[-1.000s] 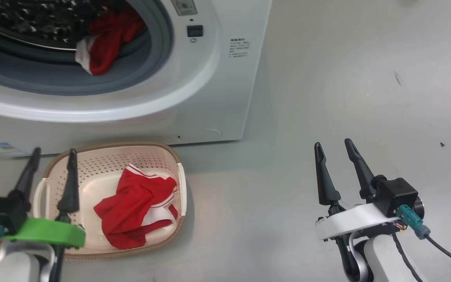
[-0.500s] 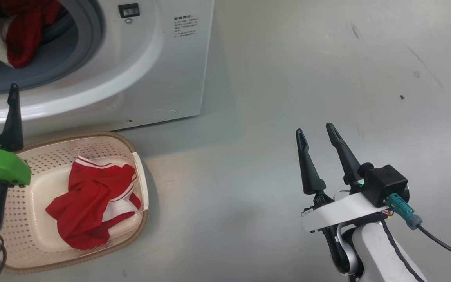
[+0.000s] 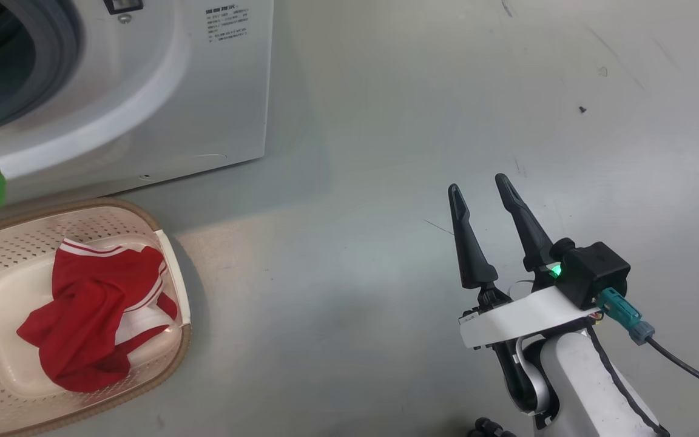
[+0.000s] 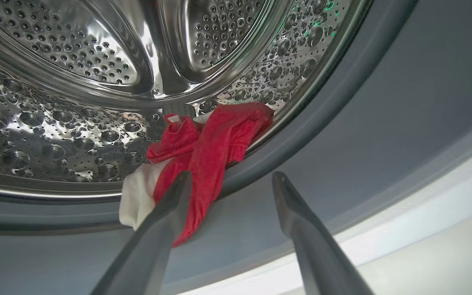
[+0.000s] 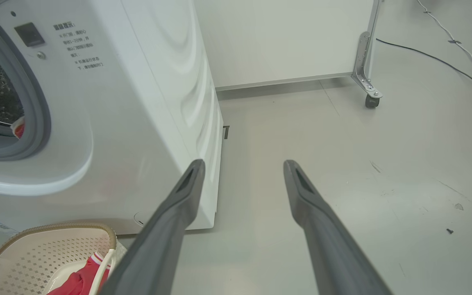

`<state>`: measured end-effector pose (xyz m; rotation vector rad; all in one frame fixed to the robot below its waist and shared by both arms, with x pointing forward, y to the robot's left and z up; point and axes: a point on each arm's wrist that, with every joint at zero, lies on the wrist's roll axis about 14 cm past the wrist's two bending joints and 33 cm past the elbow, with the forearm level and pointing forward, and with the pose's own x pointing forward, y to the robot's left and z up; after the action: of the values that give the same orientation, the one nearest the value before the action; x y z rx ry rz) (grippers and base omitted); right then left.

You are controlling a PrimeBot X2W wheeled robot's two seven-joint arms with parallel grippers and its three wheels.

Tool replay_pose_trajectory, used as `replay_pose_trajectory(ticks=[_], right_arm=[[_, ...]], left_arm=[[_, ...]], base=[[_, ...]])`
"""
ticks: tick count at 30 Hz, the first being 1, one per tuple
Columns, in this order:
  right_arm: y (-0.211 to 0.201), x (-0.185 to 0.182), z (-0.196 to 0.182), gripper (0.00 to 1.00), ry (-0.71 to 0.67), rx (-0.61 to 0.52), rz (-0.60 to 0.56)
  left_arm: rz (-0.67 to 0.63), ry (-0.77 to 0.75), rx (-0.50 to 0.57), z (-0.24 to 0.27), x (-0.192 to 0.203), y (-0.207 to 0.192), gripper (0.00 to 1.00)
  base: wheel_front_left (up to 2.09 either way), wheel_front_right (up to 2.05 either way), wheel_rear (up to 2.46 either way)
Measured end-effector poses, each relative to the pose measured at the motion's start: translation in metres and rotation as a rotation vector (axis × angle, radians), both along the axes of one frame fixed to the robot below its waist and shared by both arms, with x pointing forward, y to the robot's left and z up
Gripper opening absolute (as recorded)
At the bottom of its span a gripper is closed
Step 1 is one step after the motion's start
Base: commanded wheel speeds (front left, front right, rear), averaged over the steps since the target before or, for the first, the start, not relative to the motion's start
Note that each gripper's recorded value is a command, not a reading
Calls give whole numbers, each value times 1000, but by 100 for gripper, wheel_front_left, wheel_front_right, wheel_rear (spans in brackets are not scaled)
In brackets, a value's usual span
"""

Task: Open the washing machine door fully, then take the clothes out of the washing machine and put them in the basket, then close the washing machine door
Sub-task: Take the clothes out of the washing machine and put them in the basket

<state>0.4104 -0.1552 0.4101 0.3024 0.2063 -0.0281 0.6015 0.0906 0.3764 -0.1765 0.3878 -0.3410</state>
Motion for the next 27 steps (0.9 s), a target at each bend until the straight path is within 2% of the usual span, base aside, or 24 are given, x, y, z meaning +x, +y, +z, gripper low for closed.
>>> replay_pose_trajectory(ticks=[15, 27], right_arm=[[-3, 4, -7, 100, 18, -11, -9], [0, 6, -11, 100, 31, -13, -1]], left_arm=[[-16, 159, 44, -37, 23, -7, 100], [-18, 195, 85, -50, 39, -8, 100]], base=[[0, 0, 0], [0, 0, 0]])
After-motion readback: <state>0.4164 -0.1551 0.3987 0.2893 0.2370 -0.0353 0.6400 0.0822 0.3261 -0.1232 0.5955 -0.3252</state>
